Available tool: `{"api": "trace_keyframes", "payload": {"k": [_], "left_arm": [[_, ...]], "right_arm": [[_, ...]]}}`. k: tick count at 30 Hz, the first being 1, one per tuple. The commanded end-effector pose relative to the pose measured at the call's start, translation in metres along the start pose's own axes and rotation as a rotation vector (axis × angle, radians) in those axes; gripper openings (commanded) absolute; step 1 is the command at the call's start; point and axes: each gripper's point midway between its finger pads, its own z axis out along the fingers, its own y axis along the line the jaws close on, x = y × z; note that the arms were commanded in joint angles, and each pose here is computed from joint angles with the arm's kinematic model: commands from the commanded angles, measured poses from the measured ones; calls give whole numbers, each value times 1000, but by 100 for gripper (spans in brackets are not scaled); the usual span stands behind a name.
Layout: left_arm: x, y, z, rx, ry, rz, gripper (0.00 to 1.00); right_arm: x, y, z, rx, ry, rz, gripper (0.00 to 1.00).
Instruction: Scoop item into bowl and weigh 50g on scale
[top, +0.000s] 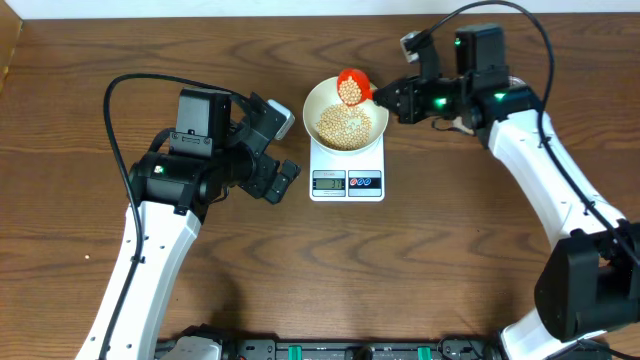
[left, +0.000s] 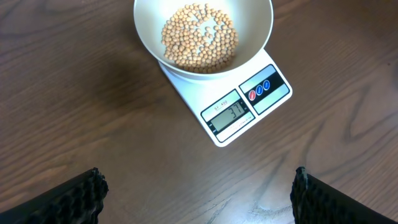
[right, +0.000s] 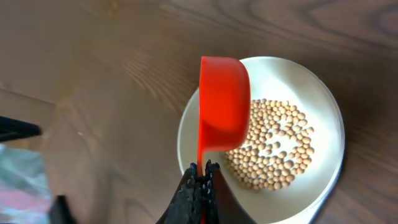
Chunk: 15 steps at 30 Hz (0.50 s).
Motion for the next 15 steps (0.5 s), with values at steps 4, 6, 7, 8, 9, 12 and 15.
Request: {"api": "trace_keyframes", "payload": {"k": [4,6,7,8,9,12,15], "left_arm": [[-4,1,-3,-8,-10,19,96],[-4,1,-3,-8,-10,19,96],[-4,1,-3,-8,-10,19,96],[-4,1,-3,-8,-10,19,97],[-4,1,-3,-8,-10,19,96],[-4,1,-3,-8,-10,19,96],[-4,1,-3,-8,-10,19,96]], "right_arm": [[-4,-5,11,138,4,-140,1],[-4,-7,12,159,4,-150,1],[-4,-9,12,171,5,-160,1],[-4,-10,12,183,6,-168,1],[-4,-11,13,192,8,-177,1],[-4,-14,14,232,13,-221,1],[-4,-14,17,260,19,-290,1]]}}
